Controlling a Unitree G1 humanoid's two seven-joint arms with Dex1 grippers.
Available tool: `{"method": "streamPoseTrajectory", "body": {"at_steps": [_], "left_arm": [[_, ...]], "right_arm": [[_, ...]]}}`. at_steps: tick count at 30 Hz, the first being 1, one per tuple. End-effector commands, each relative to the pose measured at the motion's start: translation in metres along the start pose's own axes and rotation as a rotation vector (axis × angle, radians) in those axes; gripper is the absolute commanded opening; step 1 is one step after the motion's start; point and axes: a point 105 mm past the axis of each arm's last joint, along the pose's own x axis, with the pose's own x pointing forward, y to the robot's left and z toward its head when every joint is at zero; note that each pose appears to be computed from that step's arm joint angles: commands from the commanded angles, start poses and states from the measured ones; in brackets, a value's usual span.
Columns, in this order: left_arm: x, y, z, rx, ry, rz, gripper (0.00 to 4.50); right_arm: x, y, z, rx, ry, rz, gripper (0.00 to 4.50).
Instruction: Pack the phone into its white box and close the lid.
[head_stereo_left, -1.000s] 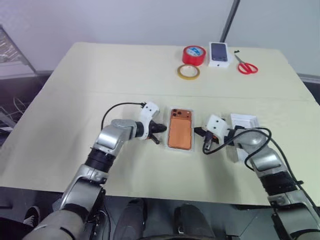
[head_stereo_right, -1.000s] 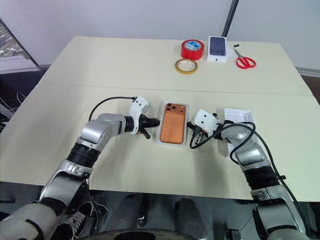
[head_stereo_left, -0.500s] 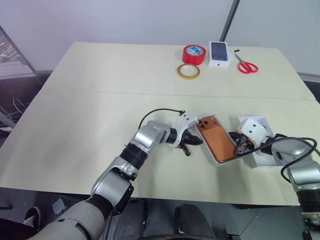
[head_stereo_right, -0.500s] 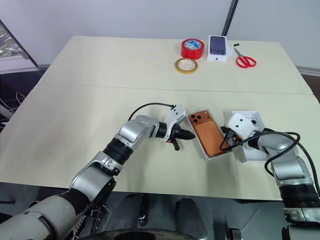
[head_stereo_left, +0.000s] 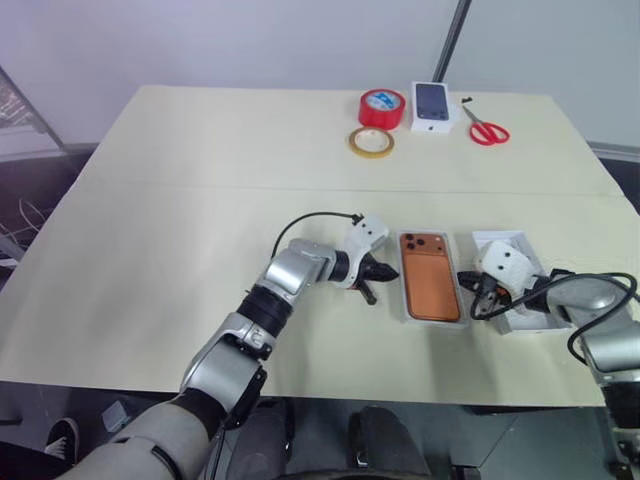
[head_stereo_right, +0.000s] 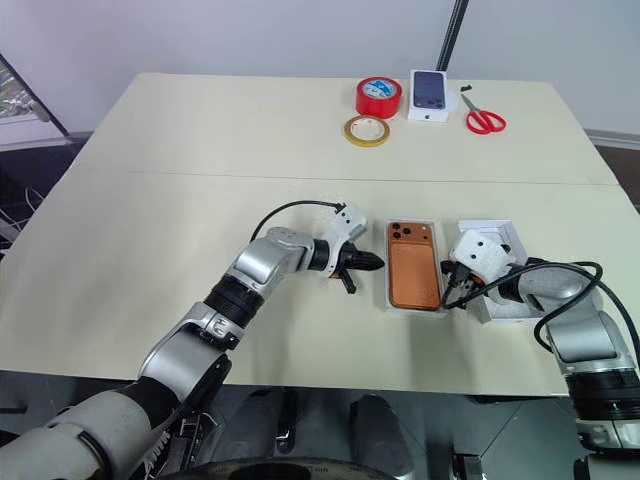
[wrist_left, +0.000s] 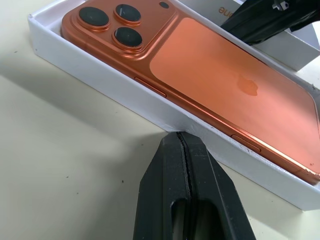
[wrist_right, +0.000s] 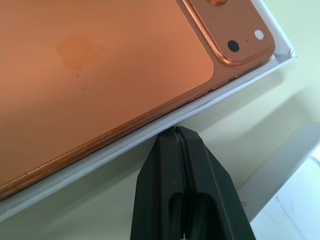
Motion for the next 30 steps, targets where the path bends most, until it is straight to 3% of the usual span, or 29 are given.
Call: {"method": "streamPoseTrajectory", "body": {"at_steps": [1, 9, 12, 13, 15, 16, 21, 22, 27, 30], "left_arm": [[0.003, -0.015, 0.009, 0.045, -0.037, -0.051, 0.0], [-0.016, 0.005, 0.012, 0.027, -0.079, 0.042, 0.0], [-0.032, 0.016, 0.022, 0.02, -0.141, 0.084, 0.0], [-0.036, 0.018, 0.023, 0.015, -0.153, 0.09, 0.0], [-0.046, 0.018, 0.023, 0.027, -0.162, 0.076, 0.56], [-0.049, 0.017, 0.023, 0.028, -0.163, 0.072, 0.91], [-0.084, 0.016, 0.026, 0.152, -0.224, 0.1, 3.46], [-0.09, 0.015, 0.025, 0.189, -0.226, 0.104, 3.47], [-0.129, 0.026, 0.025, 0.345, -0.273, 0.189, 3.47], [-0.146, 0.025, 0.021, 0.395, -0.297, 0.178, 3.47]], "right_arm": [[0.005, 0.008, 0.013, -0.07, -0.047, 0.045, 0.01], [-0.01, -0.006, 0.007, -0.138, 0.002, -0.008, 0.01], [-0.022, -0.014, 0.016, 0.013, -0.05, 0.009, 0.01], [-0.024, -0.015, 0.02, 0.083, -0.076, 0.021, 0.26], [-0.027, -0.019, 0.022, 0.069, -0.073, 0.007, 0.86], [-0.027, -0.02, 0.023, 0.052, -0.066, -0.001, 1.37], [-0.027, -0.028, 0.031, 0.02, -0.085, -0.056, 3.97], [-0.026, -0.03, 0.03, 0.024, -0.07, -0.069, 4.47], [-0.031, -0.053, 0.031, 0.092, -0.043, -0.215, 4.47], [-0.032, -0.051, 0.02, 0.09, 0.038, -0.235, 4.47]]}}
